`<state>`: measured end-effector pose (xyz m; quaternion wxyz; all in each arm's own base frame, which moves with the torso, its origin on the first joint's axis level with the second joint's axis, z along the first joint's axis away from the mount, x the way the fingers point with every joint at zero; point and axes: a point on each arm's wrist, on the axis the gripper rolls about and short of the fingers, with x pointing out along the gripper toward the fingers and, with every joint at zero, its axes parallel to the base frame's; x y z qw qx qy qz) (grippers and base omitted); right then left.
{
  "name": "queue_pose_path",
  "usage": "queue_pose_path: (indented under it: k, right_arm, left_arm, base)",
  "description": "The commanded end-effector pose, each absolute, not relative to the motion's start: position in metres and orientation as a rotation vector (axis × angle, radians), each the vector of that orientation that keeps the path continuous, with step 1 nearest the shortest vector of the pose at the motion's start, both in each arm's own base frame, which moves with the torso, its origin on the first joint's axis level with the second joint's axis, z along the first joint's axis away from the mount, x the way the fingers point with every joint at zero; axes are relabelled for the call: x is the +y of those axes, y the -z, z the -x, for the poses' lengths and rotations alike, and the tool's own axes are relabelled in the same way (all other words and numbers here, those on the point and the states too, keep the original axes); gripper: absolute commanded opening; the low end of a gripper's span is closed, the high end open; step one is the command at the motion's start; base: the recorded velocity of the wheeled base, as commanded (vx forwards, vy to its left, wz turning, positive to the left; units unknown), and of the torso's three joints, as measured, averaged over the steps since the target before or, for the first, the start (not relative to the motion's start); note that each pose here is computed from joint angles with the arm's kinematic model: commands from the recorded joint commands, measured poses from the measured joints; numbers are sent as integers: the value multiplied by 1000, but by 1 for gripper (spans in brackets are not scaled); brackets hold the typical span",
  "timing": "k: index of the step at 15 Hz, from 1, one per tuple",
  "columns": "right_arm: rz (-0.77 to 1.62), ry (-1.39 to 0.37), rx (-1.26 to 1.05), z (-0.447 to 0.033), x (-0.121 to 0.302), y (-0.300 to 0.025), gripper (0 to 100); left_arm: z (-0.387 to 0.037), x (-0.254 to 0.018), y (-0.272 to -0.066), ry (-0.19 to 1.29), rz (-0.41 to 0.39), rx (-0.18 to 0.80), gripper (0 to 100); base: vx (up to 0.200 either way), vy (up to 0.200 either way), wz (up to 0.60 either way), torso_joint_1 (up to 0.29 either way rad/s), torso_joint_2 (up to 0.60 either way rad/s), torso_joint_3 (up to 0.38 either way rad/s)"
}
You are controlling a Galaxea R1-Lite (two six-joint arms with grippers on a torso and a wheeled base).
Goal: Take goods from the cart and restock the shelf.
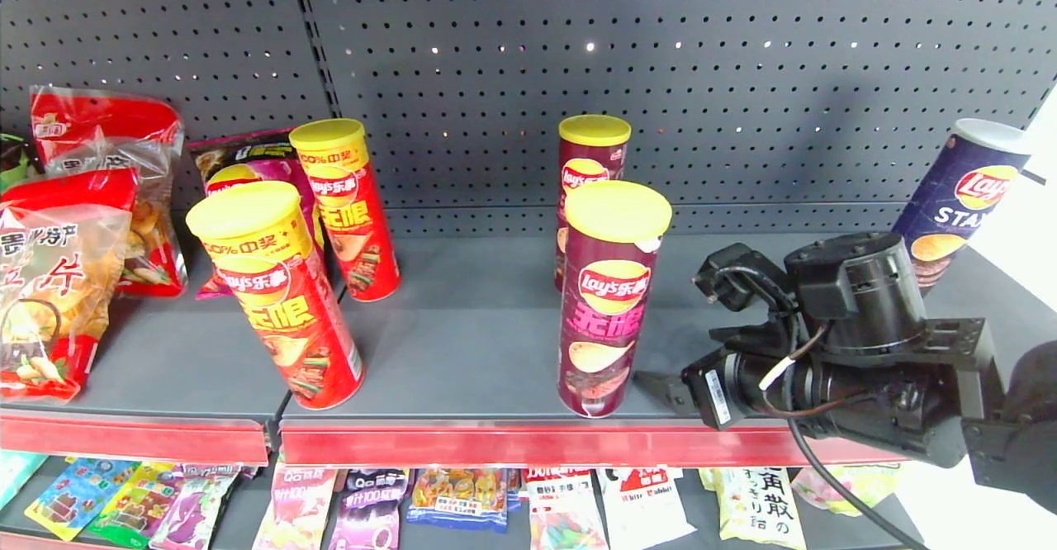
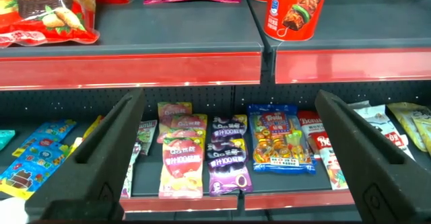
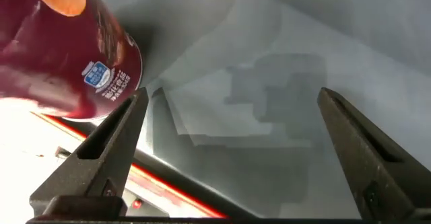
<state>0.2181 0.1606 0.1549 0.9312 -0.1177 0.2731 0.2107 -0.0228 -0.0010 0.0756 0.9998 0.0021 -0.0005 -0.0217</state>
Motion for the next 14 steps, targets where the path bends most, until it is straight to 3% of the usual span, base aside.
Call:
queue_pose_path:
  k: [1, 14]
  right_arm:
    - [248, -432, 565, -222, 164, -152, 100]
    - [258, -482, 539, -220, 180, -158, 100]
  left_arm:
    - [23, -1, -76, 43, -5, -2, 100]
    - [23, -1, -76, 43, -5, -2, 100]
  base:
    - [0, 0, 0, 0, 0, 0]
    - [0, 0, 0, 0, 0, 0]
